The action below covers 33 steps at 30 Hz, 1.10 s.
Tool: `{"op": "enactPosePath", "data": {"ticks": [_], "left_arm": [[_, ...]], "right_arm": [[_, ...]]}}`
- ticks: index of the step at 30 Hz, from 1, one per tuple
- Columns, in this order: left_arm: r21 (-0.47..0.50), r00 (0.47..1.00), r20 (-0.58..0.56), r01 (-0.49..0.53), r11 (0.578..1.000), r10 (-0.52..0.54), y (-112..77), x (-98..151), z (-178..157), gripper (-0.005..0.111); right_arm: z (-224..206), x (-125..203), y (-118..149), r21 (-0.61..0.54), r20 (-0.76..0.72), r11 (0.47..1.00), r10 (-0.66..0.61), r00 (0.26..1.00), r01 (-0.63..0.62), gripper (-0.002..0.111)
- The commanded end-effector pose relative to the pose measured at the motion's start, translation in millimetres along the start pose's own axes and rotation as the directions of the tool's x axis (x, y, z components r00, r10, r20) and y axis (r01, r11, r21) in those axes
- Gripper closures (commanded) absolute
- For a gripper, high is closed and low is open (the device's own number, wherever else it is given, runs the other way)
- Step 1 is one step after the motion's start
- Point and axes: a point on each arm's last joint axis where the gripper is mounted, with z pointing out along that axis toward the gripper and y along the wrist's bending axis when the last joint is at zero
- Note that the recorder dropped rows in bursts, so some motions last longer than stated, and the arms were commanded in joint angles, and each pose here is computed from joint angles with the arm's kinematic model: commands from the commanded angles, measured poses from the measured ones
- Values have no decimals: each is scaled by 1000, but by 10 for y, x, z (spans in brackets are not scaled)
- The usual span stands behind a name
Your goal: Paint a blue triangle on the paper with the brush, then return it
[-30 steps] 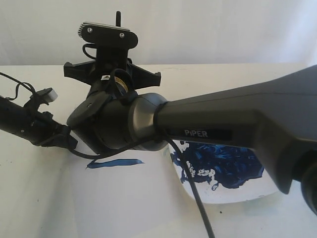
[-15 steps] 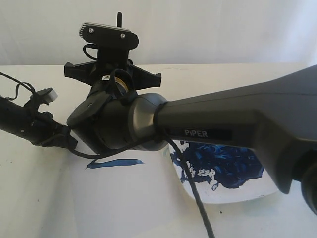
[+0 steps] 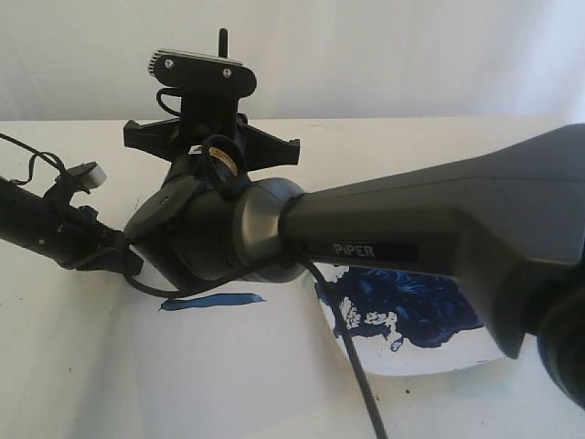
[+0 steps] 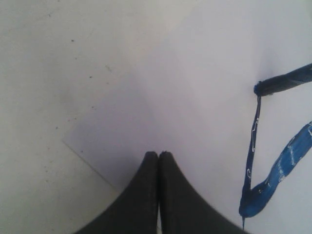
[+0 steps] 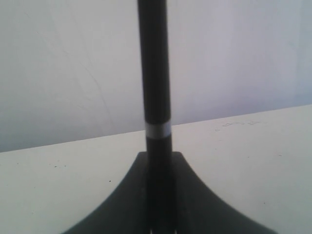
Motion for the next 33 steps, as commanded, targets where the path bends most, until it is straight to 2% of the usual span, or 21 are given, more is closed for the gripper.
{"op": "enactPosePath", "data": {"ticks": [1,21,33], "left_arm": [[0,999,-36,-12,1000,12,23,60,23,107],[-2,999,-36,-12,1000,12,24,59,23,107],[0,999,-37,-12,1000,12,22,60,23,107]], "right_arm": [[17,-10,-19,16,10,1000,-19,1000,19,108],[5,-19,-53,49,-20,999,-14,1000,15,108],[-8,-15,-115,114,-53,993,-11,999,17,108]]}}
